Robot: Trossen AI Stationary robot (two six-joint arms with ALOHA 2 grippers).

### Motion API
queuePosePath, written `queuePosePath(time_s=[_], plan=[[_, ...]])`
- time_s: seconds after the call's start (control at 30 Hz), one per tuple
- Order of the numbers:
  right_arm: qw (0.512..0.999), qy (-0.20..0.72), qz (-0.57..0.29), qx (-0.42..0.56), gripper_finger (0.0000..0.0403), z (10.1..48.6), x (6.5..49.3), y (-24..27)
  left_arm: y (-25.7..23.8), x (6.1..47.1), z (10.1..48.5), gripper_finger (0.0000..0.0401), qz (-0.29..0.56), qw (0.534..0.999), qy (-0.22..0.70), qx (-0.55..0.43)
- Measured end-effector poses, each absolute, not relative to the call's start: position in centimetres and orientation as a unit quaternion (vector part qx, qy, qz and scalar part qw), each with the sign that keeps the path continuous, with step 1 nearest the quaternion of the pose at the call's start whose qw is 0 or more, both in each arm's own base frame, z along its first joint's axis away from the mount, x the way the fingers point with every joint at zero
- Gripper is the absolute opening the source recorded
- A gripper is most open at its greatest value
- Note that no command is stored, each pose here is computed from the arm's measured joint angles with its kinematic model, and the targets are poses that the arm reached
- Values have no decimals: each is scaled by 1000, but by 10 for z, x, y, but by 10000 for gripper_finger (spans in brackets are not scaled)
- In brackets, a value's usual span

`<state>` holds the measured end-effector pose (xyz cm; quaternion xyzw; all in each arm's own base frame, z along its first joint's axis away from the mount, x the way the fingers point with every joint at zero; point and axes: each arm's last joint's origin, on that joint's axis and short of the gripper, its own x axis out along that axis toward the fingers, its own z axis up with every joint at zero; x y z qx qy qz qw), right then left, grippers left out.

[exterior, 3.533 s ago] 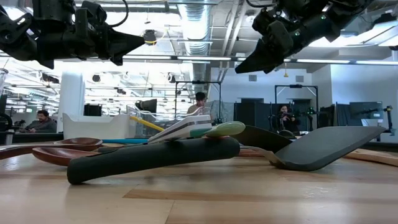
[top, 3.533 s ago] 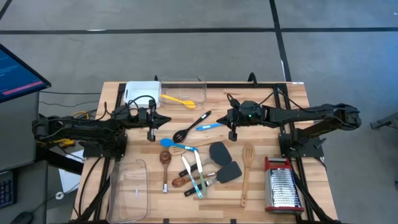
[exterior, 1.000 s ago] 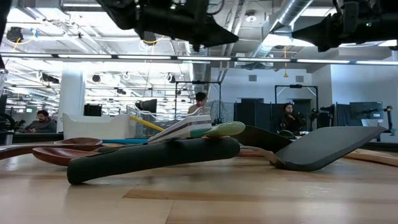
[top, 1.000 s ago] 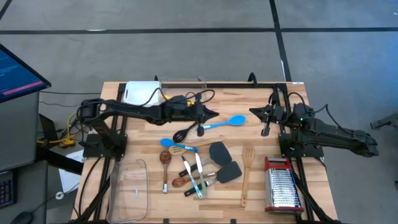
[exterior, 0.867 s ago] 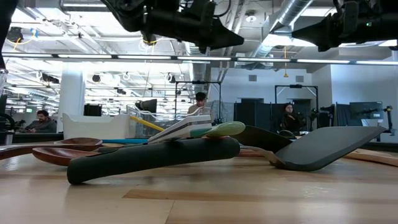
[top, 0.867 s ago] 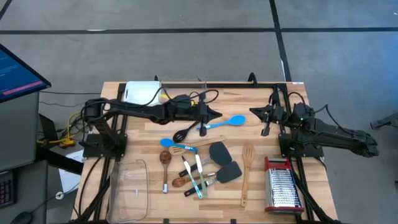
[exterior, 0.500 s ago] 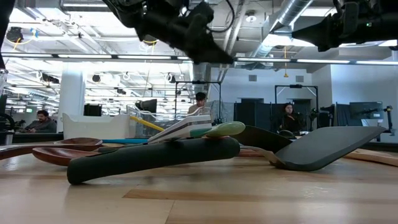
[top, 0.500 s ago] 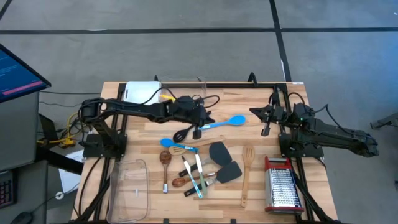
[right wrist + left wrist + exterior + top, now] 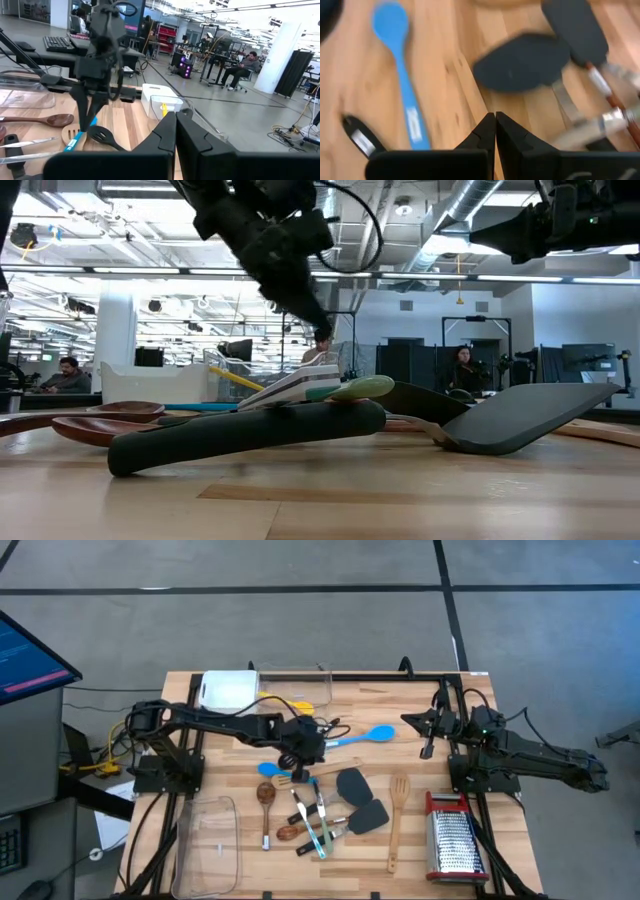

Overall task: Pick & Place Kitchen Items
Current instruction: Put the blue serving spoon into the top transparent bin

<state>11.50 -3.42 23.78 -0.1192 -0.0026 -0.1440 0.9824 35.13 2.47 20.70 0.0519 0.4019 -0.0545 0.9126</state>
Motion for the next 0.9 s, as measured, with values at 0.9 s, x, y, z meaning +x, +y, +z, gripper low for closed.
queuePosePath(time_s=[0.9], plan=[[982,5,-143,-121,1,236,115,-34,0,317,181,1,-37,811,578,79]])
